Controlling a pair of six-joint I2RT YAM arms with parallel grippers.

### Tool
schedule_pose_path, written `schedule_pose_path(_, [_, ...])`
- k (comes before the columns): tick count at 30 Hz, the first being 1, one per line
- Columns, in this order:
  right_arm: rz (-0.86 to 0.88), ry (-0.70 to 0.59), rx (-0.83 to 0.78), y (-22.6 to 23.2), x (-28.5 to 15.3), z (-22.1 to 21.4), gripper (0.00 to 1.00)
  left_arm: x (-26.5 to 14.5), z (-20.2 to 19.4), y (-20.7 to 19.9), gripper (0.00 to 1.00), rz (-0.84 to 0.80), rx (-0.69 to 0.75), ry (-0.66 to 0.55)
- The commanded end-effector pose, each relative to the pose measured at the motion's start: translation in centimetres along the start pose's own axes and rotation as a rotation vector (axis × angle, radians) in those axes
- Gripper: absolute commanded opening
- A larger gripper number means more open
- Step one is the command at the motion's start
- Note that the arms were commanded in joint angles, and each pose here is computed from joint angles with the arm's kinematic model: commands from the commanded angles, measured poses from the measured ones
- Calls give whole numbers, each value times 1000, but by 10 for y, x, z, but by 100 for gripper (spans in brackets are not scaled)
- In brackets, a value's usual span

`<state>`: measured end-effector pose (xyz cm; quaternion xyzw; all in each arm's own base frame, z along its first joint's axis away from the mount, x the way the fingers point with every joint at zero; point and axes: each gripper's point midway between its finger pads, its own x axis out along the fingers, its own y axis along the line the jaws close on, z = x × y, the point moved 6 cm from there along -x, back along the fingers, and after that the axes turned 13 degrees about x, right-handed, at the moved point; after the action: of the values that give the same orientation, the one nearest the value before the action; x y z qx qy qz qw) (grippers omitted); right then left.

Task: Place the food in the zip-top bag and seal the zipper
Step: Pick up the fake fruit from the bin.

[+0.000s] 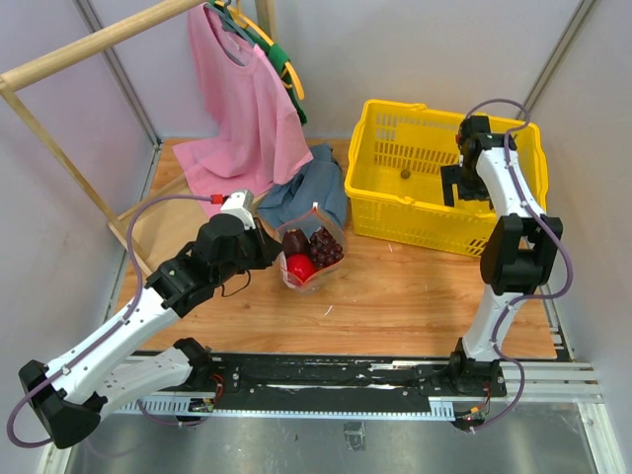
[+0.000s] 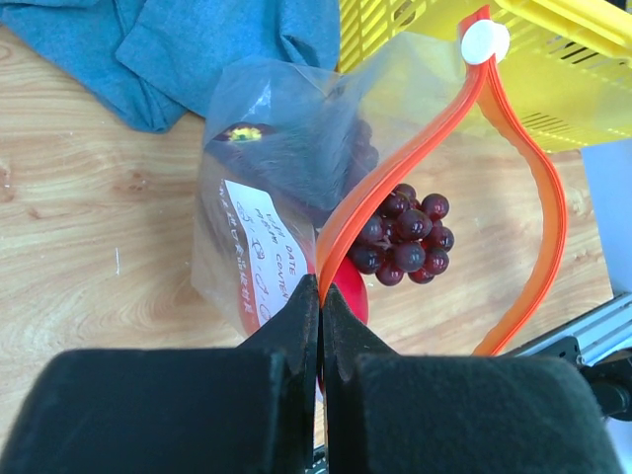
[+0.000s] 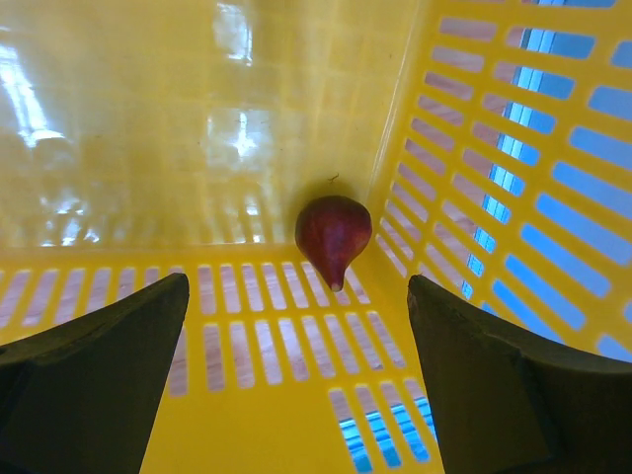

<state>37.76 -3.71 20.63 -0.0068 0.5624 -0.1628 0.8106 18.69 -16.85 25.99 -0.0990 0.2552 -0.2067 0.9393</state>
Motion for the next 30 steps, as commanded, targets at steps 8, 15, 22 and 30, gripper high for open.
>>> schedule_pose_path(8, [-48, 269, 33, -16, 76, -34, 94, 2, 7, -2, 0, -22, 26, -38])
schedule_pose_path(15, [-32, 361, 42, -17, 96, -54, 93, 6, 7, -4, 0, -23, 27, -27])
schedule_pose_path(22, [88, 444, 61, -4, 99, -73, 83, 8, 8, -4, 0, -15, 29, -26])
schedule_pose_path(30, [102, 433, 74, 0, 110, -76, 76, 13, 7, -4, 0, -3, 22, -5])
